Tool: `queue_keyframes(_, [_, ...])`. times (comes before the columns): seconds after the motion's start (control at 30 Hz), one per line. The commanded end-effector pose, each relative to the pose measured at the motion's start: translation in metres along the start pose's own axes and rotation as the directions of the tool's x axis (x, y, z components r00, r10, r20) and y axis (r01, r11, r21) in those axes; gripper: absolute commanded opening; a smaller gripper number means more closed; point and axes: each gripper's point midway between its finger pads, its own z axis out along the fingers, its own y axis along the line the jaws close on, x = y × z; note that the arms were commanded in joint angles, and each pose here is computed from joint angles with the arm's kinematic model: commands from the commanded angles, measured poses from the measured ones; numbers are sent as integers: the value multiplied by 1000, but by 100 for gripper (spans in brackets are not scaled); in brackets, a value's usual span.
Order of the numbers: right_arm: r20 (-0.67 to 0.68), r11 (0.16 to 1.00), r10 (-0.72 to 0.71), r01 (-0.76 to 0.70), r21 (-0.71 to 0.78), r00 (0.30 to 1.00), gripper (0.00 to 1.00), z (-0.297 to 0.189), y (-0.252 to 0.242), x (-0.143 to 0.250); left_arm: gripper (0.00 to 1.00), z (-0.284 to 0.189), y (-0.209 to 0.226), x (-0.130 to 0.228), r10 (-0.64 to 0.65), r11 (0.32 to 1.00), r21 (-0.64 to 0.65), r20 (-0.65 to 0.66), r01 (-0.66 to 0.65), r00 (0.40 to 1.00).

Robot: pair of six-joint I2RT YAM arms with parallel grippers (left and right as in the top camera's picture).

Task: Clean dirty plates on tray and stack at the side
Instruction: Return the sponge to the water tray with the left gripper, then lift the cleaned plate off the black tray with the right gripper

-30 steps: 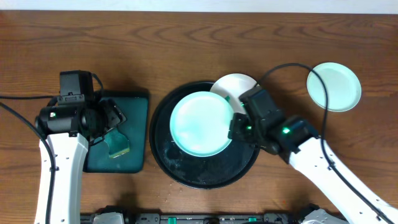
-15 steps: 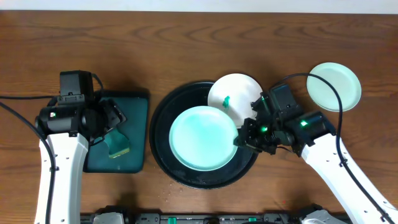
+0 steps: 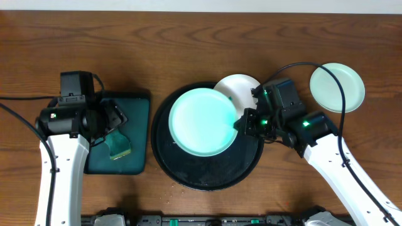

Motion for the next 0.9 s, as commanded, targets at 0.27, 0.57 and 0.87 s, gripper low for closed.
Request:
queue_keyframes(0.27, [90,958,-128,100,270,988,2,-7,-47,-17,80,23,5,-6,2,998,-63,-26,-4,1000])
queue_keyframes(0.57, [-105,955,-132,155,254,986,2,29,-47,15,80,18,47,-23,-196,974,-111,3,195,981])
queue_keyframes(0.87, [-168,953,-267,286,97,949,2,79,19,14,80,12,107,-22,-450,875,-190,17,444,893])
